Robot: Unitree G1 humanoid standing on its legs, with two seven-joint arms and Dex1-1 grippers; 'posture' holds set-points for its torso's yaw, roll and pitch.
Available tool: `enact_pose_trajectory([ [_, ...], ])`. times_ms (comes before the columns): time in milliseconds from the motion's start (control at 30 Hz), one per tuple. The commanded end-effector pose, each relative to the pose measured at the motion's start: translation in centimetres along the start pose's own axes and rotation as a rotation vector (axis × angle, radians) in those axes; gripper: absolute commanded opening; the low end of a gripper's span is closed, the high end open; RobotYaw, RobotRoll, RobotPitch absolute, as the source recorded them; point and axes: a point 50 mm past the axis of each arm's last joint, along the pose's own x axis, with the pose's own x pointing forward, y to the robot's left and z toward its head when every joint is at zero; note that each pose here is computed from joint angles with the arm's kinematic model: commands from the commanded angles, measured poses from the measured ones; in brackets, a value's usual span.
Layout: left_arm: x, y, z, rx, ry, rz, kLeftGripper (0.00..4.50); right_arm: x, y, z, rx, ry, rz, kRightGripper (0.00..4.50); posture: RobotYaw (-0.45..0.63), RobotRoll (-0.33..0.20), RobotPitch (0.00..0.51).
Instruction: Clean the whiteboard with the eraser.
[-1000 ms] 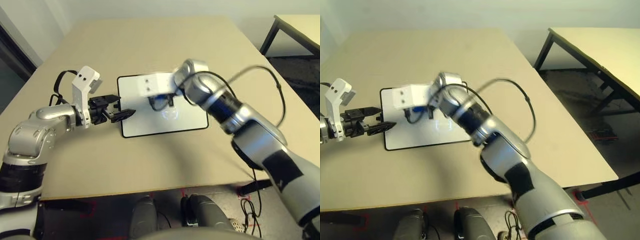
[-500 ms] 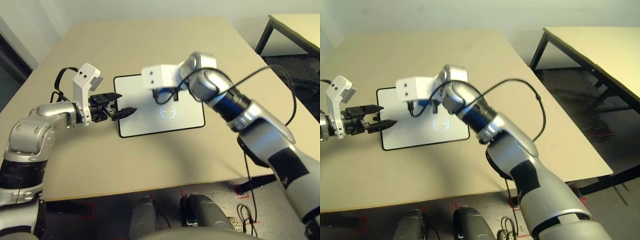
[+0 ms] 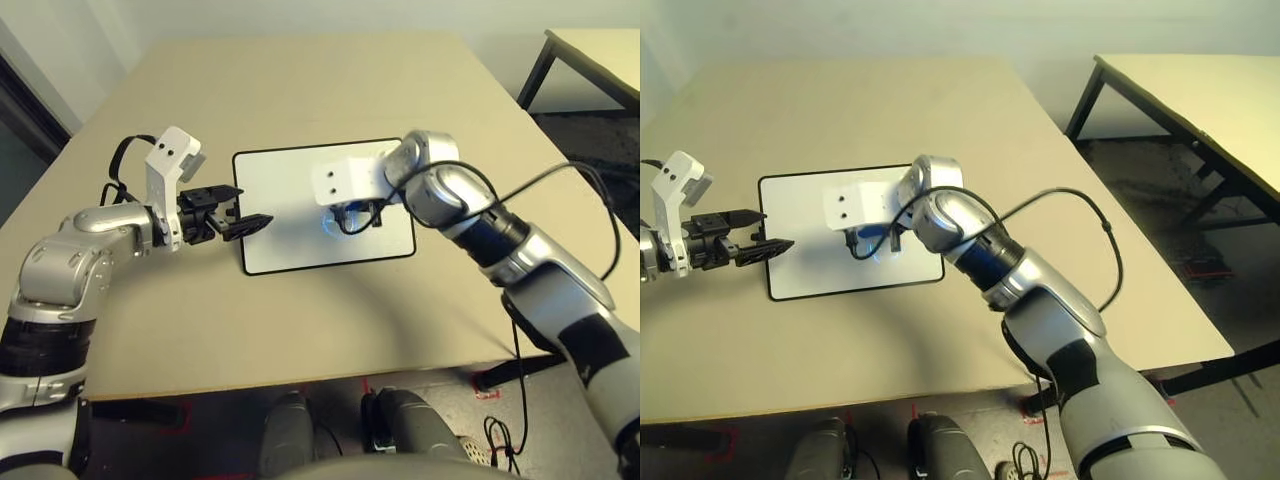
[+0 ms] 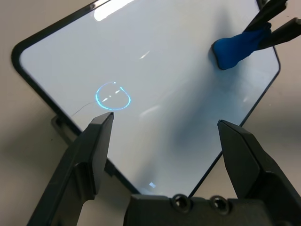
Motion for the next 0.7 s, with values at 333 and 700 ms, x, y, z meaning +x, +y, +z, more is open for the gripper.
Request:
enact_pose_trajectory([
  [333, -1.3, 4.9, 2.6, 0.06, -0.585, 0.587, 4.5, -9.4, -7.5, -6.3, 0.913, -0.376, -0.593, 0.56, 0.03, 0.0, 0.061],
  [700, -1.7, 7.5, -5.2, -0.046, -0.474, 0.829, 4.5, -3.1, 1.6, -16.4, 1.403, -0.032, -0.528, 0.56, 0.0, 0.0, 0.063],
])
